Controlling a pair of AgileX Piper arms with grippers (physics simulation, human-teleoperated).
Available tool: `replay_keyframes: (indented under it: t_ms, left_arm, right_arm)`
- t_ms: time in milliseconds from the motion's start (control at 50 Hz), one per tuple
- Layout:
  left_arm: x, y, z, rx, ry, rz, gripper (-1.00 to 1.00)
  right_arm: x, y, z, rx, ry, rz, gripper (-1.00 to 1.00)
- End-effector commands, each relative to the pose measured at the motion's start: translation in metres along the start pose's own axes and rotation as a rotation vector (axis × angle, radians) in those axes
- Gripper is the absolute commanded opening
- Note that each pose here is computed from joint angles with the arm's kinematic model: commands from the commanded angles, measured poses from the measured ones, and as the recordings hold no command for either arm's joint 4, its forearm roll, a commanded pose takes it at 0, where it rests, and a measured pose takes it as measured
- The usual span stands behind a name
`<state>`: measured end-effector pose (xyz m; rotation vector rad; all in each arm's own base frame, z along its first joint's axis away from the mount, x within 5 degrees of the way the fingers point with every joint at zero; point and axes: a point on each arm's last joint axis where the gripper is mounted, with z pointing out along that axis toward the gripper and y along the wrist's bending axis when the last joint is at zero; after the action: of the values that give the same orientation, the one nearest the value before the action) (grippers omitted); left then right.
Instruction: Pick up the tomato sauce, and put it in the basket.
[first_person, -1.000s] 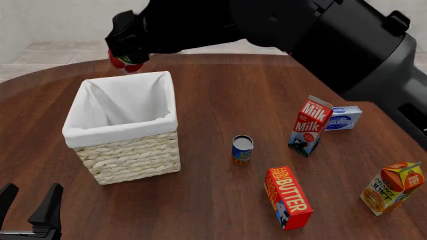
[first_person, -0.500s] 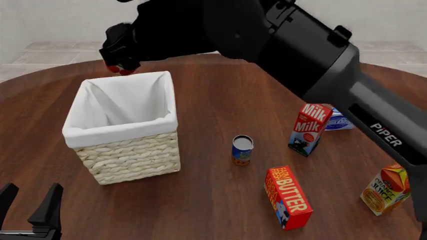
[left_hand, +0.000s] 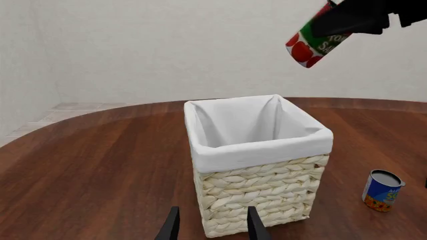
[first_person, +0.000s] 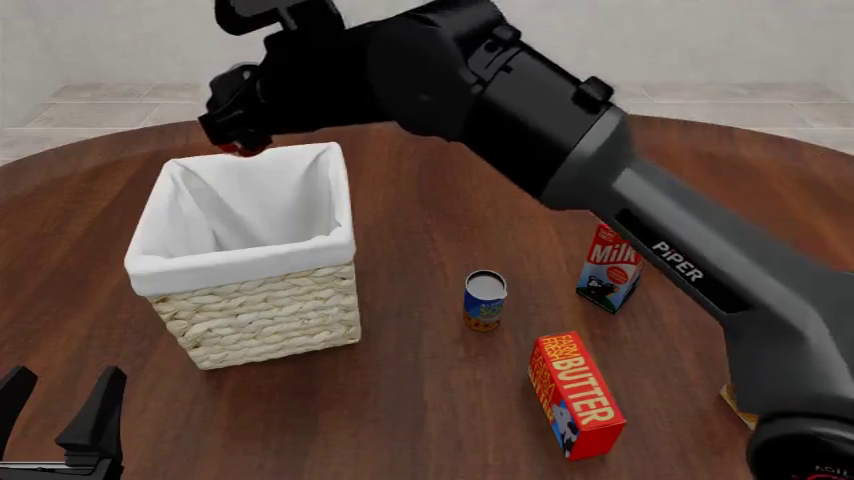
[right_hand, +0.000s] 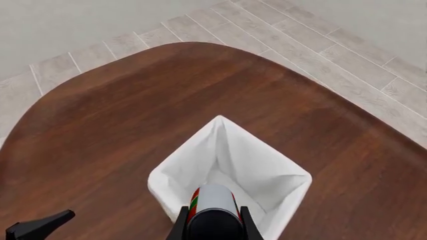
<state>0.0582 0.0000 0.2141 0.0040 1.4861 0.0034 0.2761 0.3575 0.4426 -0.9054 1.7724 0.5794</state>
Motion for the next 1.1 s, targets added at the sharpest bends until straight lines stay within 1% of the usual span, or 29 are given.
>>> replay_keyframes:
  t_ms: [20,160,400,540,640,660,780,860,1040,1100]
  left_arm:
    - [0.000,0.000,0.000,0.000,0.000,0.000,1.00]
    - [0.000,0.000,0.000,0.000,0.000,0.000,1.00]
    - [0.000,0.000,0.000,0.000,0.000,0.000,1.00]
    - [0.000,0.000,0.000,0.000,0.000,0.000,1.00]
    - [0.000,0.000,0.000,0.000,0.000,0.000,1.00]
    - [0.000,0.000,0.000,0.000,0.000,0.000,1.00]
    - [0.000,0.000,0.000,0.000,0.000,0.000,1.00]
    - [0.000,0.000,0.000,0.000,0.000,0.000,1.00]
    - [0.000,0.000,0.000,0.000,0.000,0.000,1.00]
    - [0.000,0.000,0.000,0.000,0.000,0.000,1.00]
  right_arm:
    - [0.003,-0.003,0.014,0.008,-0.007,0.019,-1.00]
    - [0.005,0.000,0.022,0.000,-0.010,0.018,-1.00]
    - [0.009,-0.001,0.037,0.002,-0.001,0.024,-1.00]
    - [0.011,-0.007,0.042,0.015,0.008,0.021,-1.00]
    - [0.017,-0.011,0.047,0.021,0.018,0.020,-1.00]
    - [0.020,-0.012,0.049,0.024,0.022,0.033,-1.00]
    - [0.025,-0.021,0.056,0.040,0.032,0.044,-1.00]
    - [0.025,-0.023,0.057,0.044,0.034,0.056,-1.00]
    - [0.027,-0.026,0.061,0.050,0.042,0.060,-1.00]
    - [0.031,-0.026,0.064,0.050,0.048,0.065,-1.00]
